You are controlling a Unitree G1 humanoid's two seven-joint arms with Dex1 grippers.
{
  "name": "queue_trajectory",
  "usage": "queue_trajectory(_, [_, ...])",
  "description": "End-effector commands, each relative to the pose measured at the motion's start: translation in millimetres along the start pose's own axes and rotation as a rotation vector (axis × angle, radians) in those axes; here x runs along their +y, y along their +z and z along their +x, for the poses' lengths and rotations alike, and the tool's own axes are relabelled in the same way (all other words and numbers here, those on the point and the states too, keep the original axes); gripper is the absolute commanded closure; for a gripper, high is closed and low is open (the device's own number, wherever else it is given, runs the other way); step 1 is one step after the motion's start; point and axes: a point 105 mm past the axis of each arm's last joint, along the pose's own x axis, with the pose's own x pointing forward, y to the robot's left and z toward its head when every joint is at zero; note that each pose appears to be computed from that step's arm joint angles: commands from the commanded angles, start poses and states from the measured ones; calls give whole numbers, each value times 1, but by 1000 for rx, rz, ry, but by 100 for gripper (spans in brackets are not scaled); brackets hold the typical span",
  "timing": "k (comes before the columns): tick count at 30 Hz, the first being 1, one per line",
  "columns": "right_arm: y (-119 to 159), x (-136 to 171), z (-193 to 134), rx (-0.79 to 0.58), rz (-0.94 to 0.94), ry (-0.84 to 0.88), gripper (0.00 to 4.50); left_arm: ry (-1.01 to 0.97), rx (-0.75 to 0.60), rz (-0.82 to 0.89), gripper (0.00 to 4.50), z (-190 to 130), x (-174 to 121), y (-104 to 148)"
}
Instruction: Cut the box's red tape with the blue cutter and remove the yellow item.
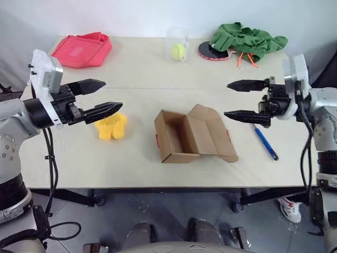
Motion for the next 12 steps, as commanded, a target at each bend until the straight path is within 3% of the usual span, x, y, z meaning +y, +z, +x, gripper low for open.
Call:
queue_trajectory(1, [-26,0,-42,110,28,-100,0,-44,58,-14,1,-28,-1,-22])
queue_trajectory(5, [-68,6,-82,243,102,-192,0,-72,182,-107,1,-62,-7,-62])
queue_trajectory(12, [-90,-1,-106,273,130,-291,0,39,189,-129,1,-81,7,-86])
